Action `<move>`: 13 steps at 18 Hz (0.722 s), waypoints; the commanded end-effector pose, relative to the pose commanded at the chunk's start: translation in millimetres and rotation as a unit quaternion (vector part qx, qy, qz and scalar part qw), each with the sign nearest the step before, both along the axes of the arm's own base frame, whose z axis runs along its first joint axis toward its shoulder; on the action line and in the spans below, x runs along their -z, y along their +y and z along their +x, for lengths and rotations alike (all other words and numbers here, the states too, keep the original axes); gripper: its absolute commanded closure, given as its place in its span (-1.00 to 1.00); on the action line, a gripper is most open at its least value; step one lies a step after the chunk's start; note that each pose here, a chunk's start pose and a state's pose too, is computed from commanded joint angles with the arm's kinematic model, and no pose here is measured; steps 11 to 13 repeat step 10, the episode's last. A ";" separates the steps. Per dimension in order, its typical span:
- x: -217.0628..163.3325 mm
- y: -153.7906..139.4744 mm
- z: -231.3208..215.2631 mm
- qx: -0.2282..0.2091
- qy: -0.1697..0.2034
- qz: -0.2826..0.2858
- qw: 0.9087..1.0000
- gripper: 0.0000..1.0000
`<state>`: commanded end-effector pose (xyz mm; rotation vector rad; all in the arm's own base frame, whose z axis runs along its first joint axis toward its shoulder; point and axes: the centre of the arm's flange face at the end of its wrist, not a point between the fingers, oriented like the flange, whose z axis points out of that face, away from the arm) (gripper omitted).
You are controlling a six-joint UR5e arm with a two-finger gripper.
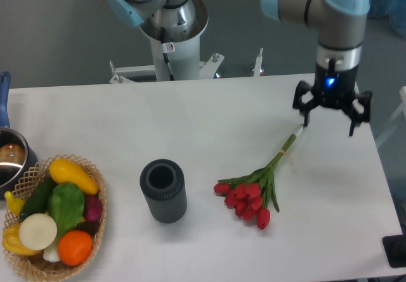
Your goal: Place the flowers on the table
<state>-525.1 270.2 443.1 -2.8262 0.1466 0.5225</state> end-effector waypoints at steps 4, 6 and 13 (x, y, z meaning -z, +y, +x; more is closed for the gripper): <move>-16.8 -56.2 7.4 0.037 0.024 -0.033 0.999 -1.00; -19.5 -78.8 13.2 0.040 0.029 -0.033 0.998 -1.00; -23.8 -91.0 14.4 0.032 0.031 -0.011 0.999 -1.00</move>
